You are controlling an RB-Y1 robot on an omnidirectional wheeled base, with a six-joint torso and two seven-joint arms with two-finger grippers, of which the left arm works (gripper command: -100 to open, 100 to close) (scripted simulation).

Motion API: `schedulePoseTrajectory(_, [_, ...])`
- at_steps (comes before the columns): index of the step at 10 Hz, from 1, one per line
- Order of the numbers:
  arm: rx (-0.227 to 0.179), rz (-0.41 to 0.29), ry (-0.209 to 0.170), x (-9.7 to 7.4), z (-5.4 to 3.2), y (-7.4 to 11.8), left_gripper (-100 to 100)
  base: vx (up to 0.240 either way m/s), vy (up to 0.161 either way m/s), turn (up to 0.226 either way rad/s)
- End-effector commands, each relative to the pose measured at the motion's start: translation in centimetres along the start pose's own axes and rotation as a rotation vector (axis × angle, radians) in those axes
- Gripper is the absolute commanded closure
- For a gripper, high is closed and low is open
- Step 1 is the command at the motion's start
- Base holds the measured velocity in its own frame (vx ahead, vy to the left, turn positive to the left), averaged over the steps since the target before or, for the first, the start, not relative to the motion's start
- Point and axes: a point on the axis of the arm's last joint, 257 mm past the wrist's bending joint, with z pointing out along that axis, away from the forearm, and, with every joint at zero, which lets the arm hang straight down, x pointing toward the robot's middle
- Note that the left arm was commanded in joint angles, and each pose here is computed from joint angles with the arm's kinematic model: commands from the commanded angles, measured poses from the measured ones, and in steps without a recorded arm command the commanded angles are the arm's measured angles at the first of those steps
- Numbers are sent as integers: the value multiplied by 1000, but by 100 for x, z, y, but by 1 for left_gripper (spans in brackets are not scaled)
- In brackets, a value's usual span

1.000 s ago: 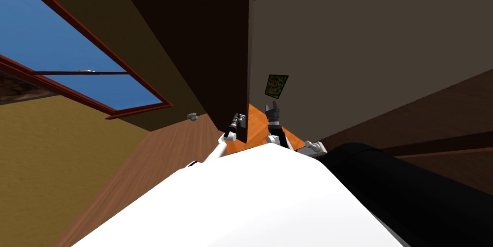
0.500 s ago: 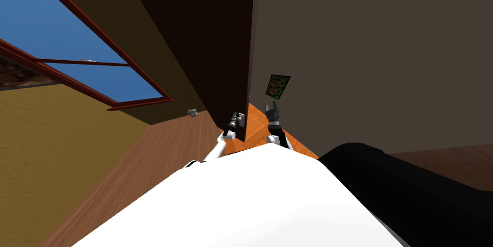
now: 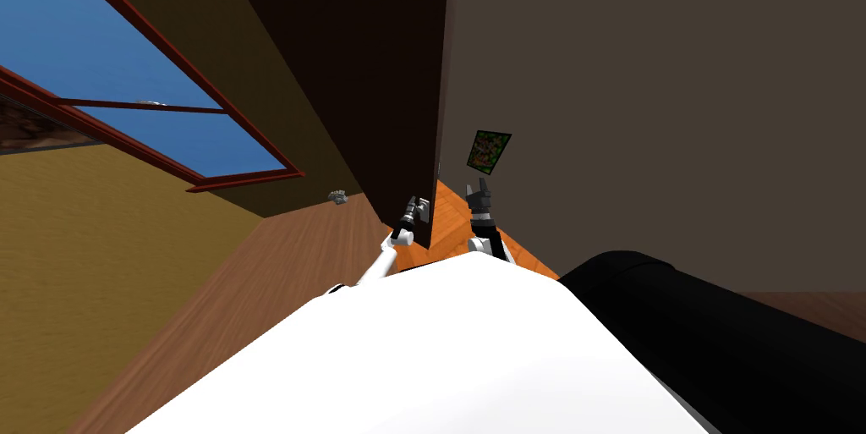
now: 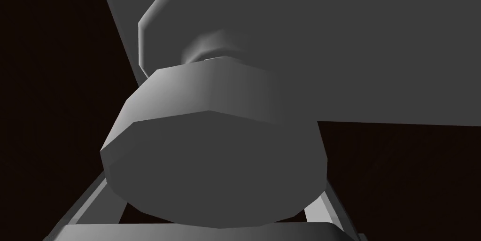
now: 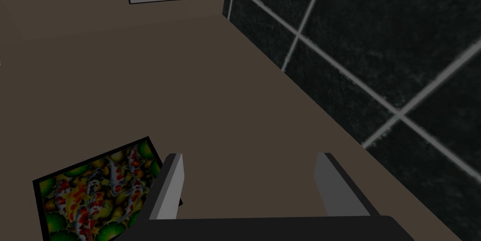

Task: Push the door open

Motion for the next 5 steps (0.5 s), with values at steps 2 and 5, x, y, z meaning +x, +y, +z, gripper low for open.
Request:
schedulePoseTrajectory(2, [-34,-17,40,280,-38,178,-100,-3,2,-7])
schedulePoseTrajectory(5, [-13,16,17,-39,9,101,-100,4,47,-22])
